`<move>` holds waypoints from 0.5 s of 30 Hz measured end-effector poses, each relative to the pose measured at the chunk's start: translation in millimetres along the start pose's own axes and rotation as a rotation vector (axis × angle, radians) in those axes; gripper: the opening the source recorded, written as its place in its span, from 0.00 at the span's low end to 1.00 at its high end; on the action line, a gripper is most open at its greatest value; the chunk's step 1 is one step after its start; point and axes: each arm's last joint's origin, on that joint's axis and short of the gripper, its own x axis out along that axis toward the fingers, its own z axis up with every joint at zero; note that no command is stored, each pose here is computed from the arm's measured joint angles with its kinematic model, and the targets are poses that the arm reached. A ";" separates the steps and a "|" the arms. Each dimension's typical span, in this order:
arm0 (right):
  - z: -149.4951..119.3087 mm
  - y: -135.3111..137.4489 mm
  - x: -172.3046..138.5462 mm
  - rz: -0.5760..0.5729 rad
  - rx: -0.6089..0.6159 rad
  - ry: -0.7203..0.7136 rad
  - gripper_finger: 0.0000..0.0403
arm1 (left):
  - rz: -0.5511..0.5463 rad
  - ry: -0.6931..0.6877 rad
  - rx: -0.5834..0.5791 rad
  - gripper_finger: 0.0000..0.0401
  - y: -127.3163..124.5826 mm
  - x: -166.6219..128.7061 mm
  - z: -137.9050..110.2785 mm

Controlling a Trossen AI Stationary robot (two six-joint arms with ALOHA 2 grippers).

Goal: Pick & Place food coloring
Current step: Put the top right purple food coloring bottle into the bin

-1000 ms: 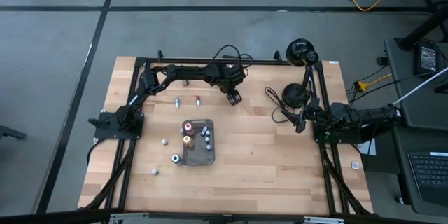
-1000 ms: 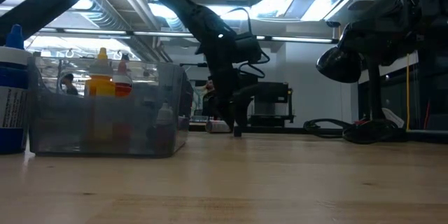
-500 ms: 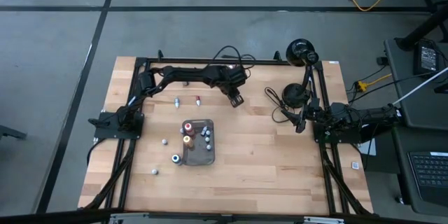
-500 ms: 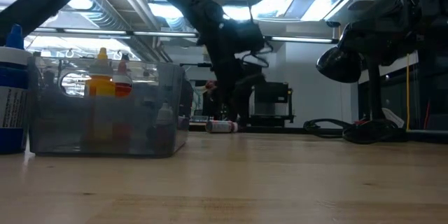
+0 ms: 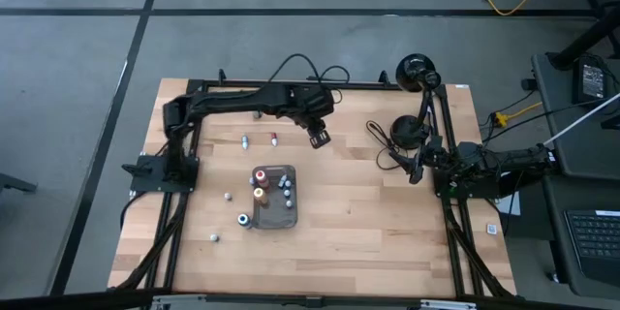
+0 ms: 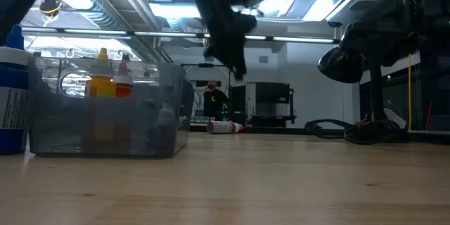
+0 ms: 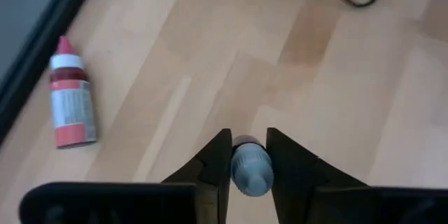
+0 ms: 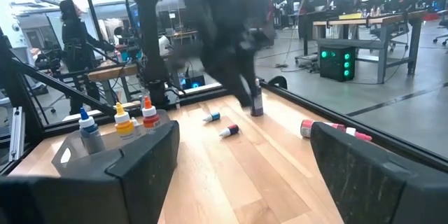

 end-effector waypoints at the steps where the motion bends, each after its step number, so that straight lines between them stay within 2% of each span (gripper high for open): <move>1: 0.0 0.0 0.0 0.000 0.000 0.000 0.80 | -0.004 -0.003 0.006 0.17 -2.4 -9.1 -0.9; 9: 0.0 0.0 0.0 0.000 0.000 0.000 0.80 | -0.042 0.056 0.084 0.17 -25.9 -80.7 -25.1; 15: 0.1 0.0 0.0 0.000 0.000 0.000 0.80 | -0.074 0.046 0.108 0.17 -38.3 -119.1 -56.8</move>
